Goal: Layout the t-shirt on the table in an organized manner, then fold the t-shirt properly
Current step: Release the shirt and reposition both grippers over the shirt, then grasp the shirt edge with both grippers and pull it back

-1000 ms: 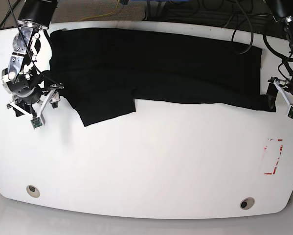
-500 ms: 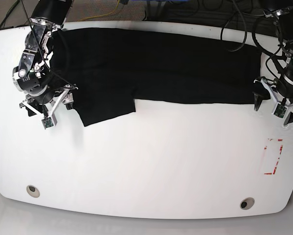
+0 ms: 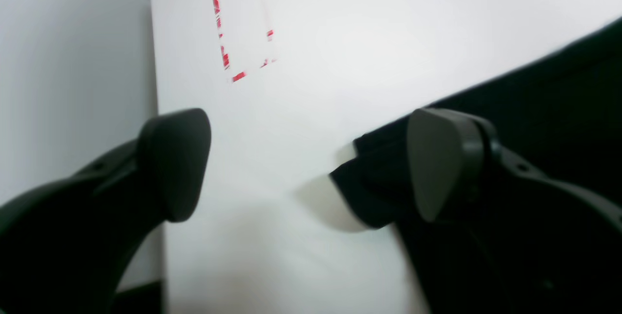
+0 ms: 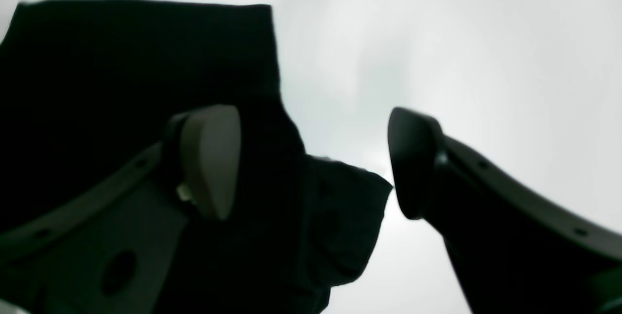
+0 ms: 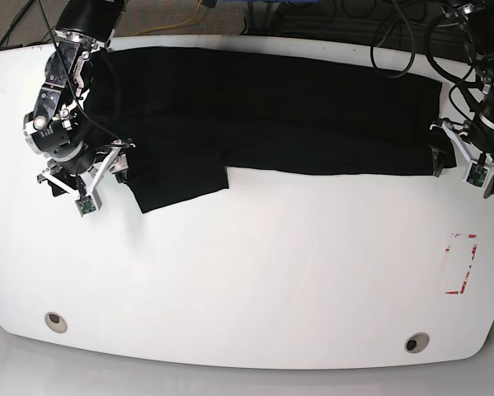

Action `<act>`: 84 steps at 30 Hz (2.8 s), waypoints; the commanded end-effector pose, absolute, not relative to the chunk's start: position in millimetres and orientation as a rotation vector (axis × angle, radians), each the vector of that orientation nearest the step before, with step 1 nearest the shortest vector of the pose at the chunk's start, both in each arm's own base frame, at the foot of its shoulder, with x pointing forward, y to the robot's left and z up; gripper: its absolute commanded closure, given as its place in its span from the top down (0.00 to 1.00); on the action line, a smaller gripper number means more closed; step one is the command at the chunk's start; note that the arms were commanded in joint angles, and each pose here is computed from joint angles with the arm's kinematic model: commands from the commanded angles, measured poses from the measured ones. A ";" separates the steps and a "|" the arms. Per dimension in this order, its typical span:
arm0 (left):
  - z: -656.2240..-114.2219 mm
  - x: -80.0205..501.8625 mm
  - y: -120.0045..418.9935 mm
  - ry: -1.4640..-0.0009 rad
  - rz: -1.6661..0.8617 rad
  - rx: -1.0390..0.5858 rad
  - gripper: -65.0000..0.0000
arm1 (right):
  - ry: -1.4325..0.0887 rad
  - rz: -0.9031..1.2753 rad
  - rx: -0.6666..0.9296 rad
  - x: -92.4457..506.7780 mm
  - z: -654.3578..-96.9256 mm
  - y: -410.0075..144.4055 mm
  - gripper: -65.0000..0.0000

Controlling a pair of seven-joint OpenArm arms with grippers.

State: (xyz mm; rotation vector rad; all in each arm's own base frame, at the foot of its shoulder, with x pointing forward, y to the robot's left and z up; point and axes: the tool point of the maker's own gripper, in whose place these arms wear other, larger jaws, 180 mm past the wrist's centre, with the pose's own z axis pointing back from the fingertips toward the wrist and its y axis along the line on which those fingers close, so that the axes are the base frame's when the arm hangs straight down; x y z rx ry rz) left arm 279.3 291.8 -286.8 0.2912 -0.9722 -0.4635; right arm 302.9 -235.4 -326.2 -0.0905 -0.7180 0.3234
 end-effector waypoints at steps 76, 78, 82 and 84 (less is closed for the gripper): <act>-372.0 265.0 221.6 -0.768 -0.647 0.205 0.04 | -0.772 0.404 -0.052 340.6 -325.1 -244.9 0.59; -368.3 266.8 221.5 -0.774 -0.651 0.213 0.04 | -0.776 0.401 -0.020 353.0 -328.6 -238.0 0.61; -363.2 271.0 220.8 -0.790 -0.650 0.219 0.13 | -0.786 0.380 0.050 375.1 -339.7 -230.6 0.63; -362.6 271.2 221.2 -0.791 -0.649 0.221 0.25 | -0.792 0.367 0.082 383.9 -345.2 -227.3 0.63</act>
